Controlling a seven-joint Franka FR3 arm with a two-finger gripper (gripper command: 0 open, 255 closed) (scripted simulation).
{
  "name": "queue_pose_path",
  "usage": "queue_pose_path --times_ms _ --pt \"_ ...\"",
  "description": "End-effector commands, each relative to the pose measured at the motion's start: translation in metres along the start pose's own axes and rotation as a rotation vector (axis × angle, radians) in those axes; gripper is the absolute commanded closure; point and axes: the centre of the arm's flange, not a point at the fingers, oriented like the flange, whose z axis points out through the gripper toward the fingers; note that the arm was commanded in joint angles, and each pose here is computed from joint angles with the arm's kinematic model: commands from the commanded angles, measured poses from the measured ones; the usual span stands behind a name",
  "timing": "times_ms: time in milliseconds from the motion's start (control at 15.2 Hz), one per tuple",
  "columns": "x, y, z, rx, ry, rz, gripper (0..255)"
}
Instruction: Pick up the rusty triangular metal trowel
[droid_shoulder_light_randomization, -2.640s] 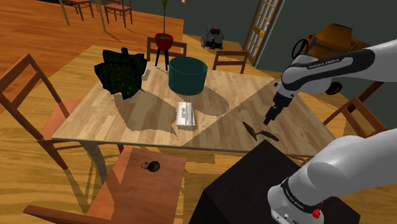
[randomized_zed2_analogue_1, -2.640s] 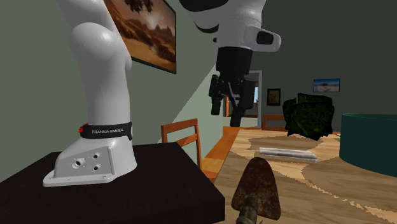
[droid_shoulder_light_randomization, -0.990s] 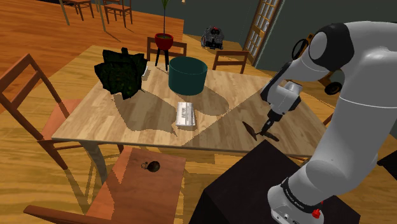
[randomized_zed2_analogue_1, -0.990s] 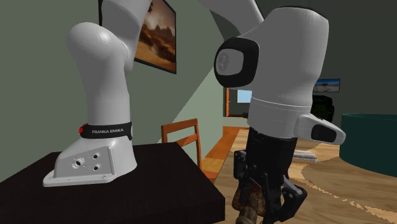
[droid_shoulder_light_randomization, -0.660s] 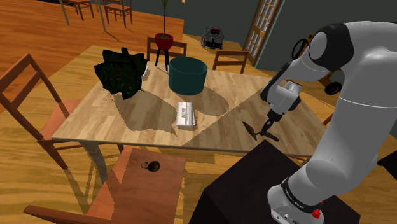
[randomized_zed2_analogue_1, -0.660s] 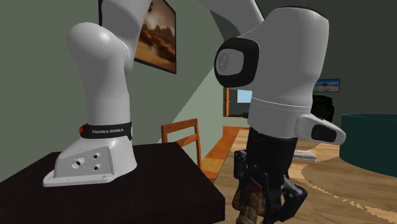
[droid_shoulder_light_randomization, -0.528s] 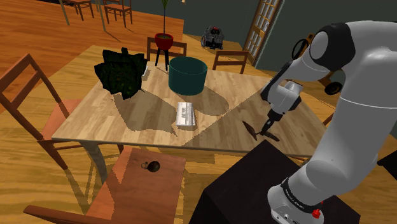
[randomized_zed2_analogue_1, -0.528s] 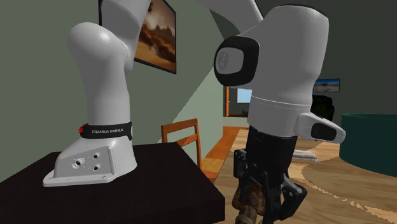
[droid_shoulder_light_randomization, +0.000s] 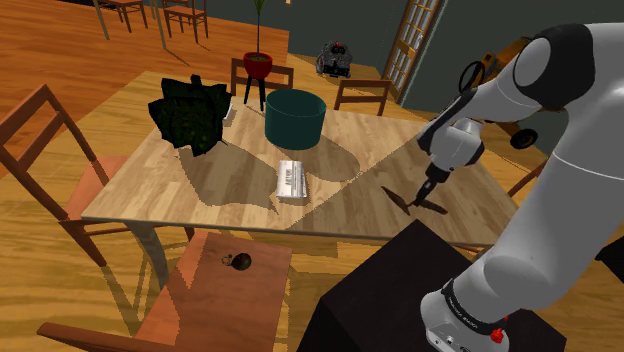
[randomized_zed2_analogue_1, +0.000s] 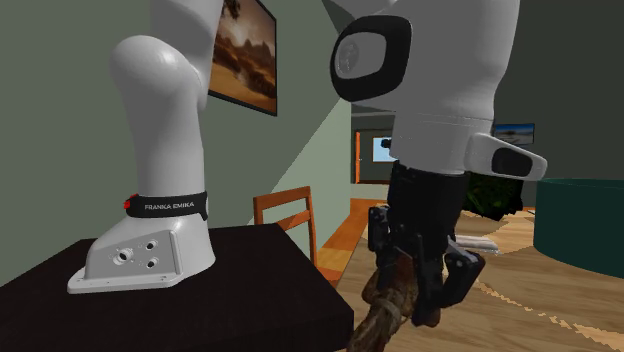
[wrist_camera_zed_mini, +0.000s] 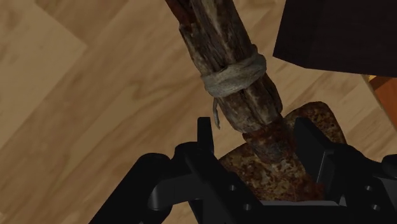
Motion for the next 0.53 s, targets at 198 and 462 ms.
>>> queue_pose_path --times_ms 198,462 --pt "0.000 -0.006 -0.026 0.000 -0.001 0.000 255" --pt "-0.001 -0.008 -0.037 0.000 -0.001 0.000 255"
